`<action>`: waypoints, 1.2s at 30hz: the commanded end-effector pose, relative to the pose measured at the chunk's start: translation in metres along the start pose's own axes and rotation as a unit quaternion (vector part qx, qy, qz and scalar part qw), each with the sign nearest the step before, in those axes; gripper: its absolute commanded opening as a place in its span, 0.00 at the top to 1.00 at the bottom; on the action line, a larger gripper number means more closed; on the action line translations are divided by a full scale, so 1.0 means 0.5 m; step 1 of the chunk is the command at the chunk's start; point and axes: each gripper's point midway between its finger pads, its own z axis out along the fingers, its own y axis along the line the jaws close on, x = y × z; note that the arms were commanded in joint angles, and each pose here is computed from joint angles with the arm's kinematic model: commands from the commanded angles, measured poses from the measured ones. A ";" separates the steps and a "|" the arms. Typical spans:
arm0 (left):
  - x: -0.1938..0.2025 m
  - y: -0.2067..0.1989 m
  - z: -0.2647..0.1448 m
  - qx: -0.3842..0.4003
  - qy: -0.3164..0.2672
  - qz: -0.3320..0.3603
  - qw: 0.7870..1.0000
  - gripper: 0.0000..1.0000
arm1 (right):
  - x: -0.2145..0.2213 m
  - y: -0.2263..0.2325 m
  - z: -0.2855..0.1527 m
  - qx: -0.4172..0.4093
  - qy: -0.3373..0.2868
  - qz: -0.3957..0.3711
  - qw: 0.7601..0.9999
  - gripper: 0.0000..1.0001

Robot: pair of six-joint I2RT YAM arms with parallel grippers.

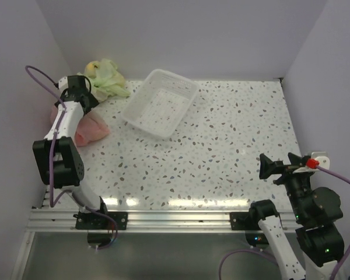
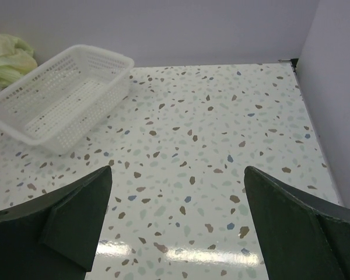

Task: Untie the knot of the plastic bag and take out the fruit

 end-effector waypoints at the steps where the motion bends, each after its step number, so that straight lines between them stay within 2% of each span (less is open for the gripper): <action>1: -0.032 0.029 0.072 -0.042 -0.010 -0.039 0.998 0.00 | 0.009 0.005 0.015 -0.007 0.016 -0.013 1.000 0.01; 4: -0.001 0.053 0.114 -0.067 0.015 -0.036 0.997 0.00 | 0.014 0.004 0.018 -0.006 0.023 -0.017 1.000 0.01; 5: 0.009 0.058 0.120 -0.072 0.022 -0.032 0.997 0.04 | 0.016 0.004 0.018 -0.006 0.025 -0.018 1.000 0.01; 6: 0.017 0.060 0.124 -0.074 0.027 -0.028 0.996 0.22 | 0.017 0.004 0.021 -0.006 0.028 -0.019 0.999 0.01; 8: 0.021 0.064 0.122 -0.071 0.024 -0.023 0.997 0.52 | 0.019 0.007 0.022 -0.009 0.032 -0.022 0.999 0.01; 9: 0.007 0.064 0.108 -0.066 0.012 -0.026 0.997 0.80 | 0.020 0.007 0.023 -0.009 0.035 -0.022 0.999 0.01; 10: 0.010 0.069 0.102 -0.065 0.010 -0.016 0.998 0.89 | 0.020 0.007 0.026 -0.009 0.038 -0.022 0.999 0.01; 12: -0.019 0.064 0.078 -0.052 -0.009 -0.012 0.999 1.00 | 0.023 0.000 0.031 0.003 0.044 -0.022 0.999 0.01; 14: -0.039 0.059 0.052 -0.041 -0.019 0.005 0.999 1.00 | 0.025 -0.006 0.036 0.014 0.056 -0.020 0.998 0.01; 18: -0.102 0.012 -0.050 0.008 -0.070 0.031 0.997 1.00 | 0.013 -0.011 0.040 0.024 0.057 -0.020 0.998 0.01; 21: -0.123 -0.058 -0.141 0.063 -0.092 0.065 0.992 1.00 | 0.005 -0.012 0.048 0.030 0.067 -0.023 0.997 0.01; 24: -0.129 -0.143 -0.261 0.134 -0.117 0.102 0.979 1.00 | 0.006 -0.014 0.057 0.038 0.089 -0.024 0.995 0.01; 25: -0.128 -0.191 -0.319 0.181 -0.125 0.111 0.969 1.00 | 0.004 -0.014 0.058 0.039 0.091 -0.021 0.995 0.01; 27: -0.110 -0.232 -0.385 0.233 -0.118 0.129 0.957 1.00 | 0.005 -0.009 0.062 0.038 0.106 -0.014 0.994 0.01; 28: -0.094 -0.281 -0.454 0.289 -0.117 0.142 0.939 1.00 | 0.004 -0.008 0.065 0.038 0.110 -0.014 0.993 0.01; 30: -0.058 -0.327 -0.517 0.344 -0.105 0.165 0.918 1.00 | 0.010 -0.005 0.071 0.036 0.129 -0.017 0.991 0.01; 31: -0.020 -0.370 -0.586 0.404 -0.093 0.186 0.891 1.00 | 0.005 -0.007 0.071 0.041 0.130 -0.016 0.991 0.01; 33: 0.030 -0.412 -0.635 0.448 -0.073 0.209 0.866 1.00 | 0.010 -0.011 0.074 0.048 0.146 -0.018 0.988 0.01; 34: 0.073 -0.440 -0.701 0.492 -0.063 0.230 0.838 1.00 | 0.014 -0.012 0.081 0.052 0.157 -0.020 0.986 0.01; 36: 0.144 -0.481 -0.736 0.521 -0.042 0.266 0.810 1.00 | 0.006 -0.013 0.083 0.059 0.163 -0.016 0.985 0.01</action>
